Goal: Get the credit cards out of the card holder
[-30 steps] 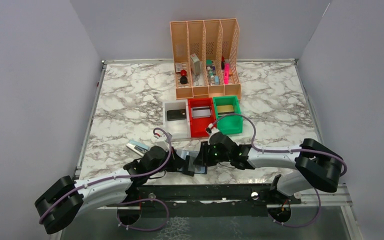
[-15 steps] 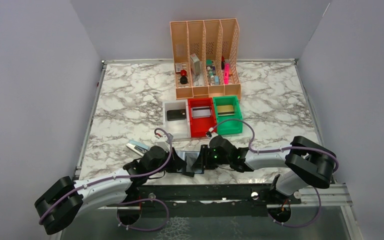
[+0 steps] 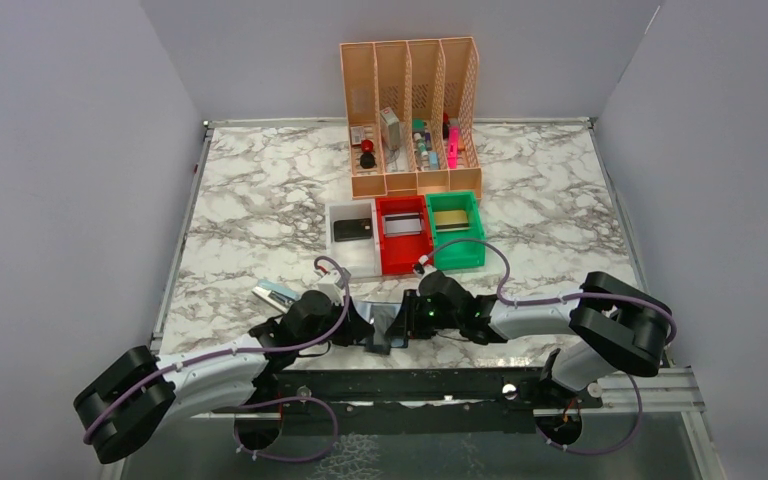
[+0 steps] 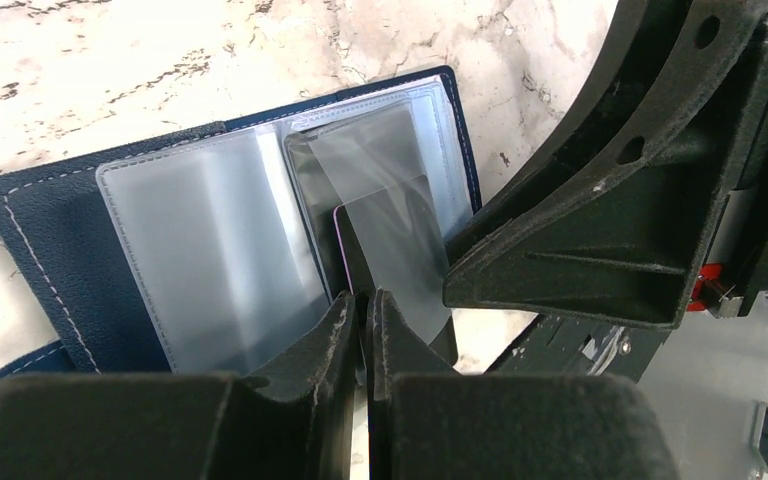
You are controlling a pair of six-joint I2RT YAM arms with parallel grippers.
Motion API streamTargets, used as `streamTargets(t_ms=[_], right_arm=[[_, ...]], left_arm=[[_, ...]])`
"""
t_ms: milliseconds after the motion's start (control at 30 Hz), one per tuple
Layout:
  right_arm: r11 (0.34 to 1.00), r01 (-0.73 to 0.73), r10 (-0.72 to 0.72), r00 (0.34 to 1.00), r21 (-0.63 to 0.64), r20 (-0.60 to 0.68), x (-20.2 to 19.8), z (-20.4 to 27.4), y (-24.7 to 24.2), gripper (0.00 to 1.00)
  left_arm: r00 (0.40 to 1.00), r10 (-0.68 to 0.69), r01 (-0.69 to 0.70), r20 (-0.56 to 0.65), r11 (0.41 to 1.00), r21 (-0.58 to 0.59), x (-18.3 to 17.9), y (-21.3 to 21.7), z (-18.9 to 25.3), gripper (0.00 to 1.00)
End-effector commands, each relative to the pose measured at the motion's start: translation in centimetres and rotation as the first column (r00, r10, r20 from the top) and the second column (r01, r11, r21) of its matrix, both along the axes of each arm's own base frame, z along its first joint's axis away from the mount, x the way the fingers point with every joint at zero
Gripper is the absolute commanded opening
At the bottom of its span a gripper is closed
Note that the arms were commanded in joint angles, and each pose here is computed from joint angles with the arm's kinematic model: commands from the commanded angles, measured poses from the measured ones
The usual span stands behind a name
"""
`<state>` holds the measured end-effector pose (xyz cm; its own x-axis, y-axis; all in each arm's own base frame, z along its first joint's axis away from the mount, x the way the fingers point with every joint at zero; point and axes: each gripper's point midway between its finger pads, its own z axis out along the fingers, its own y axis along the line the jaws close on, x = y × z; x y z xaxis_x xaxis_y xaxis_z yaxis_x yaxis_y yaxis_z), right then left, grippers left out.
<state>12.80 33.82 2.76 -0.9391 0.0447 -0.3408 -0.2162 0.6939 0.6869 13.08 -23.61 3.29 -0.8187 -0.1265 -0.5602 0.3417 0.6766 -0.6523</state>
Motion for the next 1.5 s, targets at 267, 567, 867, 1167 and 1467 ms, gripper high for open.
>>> streamTargets(t_ms=[267,567,867,1167,1467], right_arm=[[0.992,0.056,-0.057,0.998,-0.109,-0.002,0.1,-2.4,-1.9,0.26],[0.994,0.059,-0.055,0.997,-0.092,0.05,0.8,-0.5,-1.9,0.26],[1.0,-0.001,0.005,0.992,-0.031,0.126,1.3,2.8,-0.4,0.31],[0.986,-0.12,0.105,0.987,0.113,0.124,0.0,5.0,2.3,0.37],[0.999,-0.01,0.006,0.996,0.044,0.092,1.5,2.8,2.0,0.39]], left_arm=[[0.995,-0.095,0.095,0.006,0.994,-0.06,-1.3,-1.3,2.1,0.0],[0.998,0.01,-0.008,0.056,1.0,-0.022,0.1,0.3,3.2,0.0],[0.994,0.071,-0.074,0.088,0.997,0.029,1.3,1.2,3.9,0.0],[0.987,0.121,-0.126,0.102,0.991,0.041,2.0,1.8,4.5,0.0],[0.975,0.165,-0.166,0.146,0.986,-0.003,3.1,1.6,5.8,0.0]])
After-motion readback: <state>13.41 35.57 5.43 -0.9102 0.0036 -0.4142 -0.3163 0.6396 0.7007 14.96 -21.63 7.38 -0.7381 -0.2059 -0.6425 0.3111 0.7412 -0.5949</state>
